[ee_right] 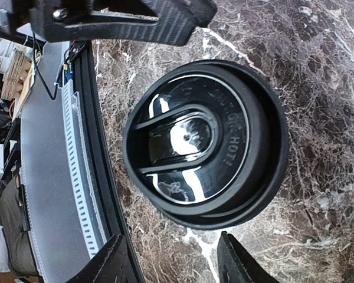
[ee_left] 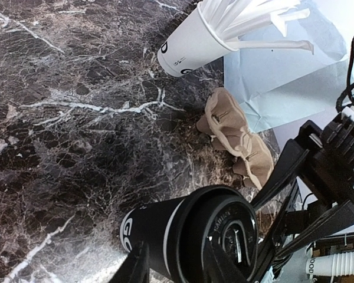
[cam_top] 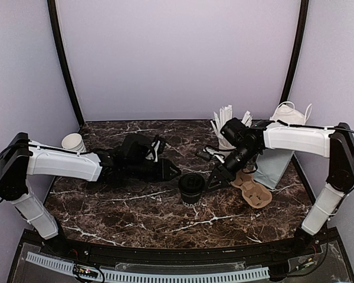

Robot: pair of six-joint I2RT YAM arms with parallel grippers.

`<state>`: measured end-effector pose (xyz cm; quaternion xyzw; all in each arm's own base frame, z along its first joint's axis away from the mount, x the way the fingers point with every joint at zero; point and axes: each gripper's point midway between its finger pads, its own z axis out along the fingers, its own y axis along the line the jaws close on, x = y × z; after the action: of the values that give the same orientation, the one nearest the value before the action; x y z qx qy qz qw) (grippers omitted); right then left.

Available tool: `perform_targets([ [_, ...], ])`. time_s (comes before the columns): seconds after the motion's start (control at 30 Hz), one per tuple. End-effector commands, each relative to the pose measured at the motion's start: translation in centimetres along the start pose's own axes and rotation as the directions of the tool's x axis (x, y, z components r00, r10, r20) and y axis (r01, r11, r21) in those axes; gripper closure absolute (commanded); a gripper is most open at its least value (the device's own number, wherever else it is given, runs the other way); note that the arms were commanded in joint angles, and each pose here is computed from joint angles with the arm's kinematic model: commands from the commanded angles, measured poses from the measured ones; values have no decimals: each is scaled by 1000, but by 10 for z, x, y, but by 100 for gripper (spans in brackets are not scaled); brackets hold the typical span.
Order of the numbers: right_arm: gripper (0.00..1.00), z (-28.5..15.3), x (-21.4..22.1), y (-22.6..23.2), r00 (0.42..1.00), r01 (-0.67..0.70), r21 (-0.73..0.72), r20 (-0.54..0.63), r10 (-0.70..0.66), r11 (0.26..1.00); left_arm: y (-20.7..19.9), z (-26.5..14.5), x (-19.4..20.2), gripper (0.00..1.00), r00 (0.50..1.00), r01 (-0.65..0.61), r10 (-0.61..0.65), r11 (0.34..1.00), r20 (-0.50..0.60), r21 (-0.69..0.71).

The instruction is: Pack the takeout coffee

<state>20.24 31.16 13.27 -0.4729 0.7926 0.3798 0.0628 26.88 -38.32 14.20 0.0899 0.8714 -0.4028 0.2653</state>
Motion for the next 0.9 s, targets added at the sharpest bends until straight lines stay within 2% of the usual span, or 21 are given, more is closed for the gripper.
perform_targets([
  [0.0, 46, -14, -5, 11, 999, 37, 17, 16, -38, 999, -4, -16, -12, 64, 999, -26, 26, 999, 35, -20],
  [0.13, 49, -27, -15, -15, 998, 10, 148, 55, -18, 989, 0, -43, -12, 59, 995, 68, -65, 997, 73, -41],
  [0.3, 55, -31, -25, -34, 996, -41, 189, 81, 26, 981, 5, -51, 4, 56, 982, 183, -182, 983, 54, -2],
  [0.53, 55, -22, -32, -41, 995, -76, 140, 72, 66, 987, 7, -35, 28, 62, 958, 285, -285, 955, -12, 81],
  [0.67, 53, -15, -29, -40, 995, -92, 105, 55, 87, 990, -1, -24, 30, 66, 955, 298, -296, 945, -38, 136],
  [0.87, 48, -12, -24, -32, 995, -88, 50, 50, 86, 995, -5, -13, 29, 66, 953, 302, -297, 940, -52, 161],
])
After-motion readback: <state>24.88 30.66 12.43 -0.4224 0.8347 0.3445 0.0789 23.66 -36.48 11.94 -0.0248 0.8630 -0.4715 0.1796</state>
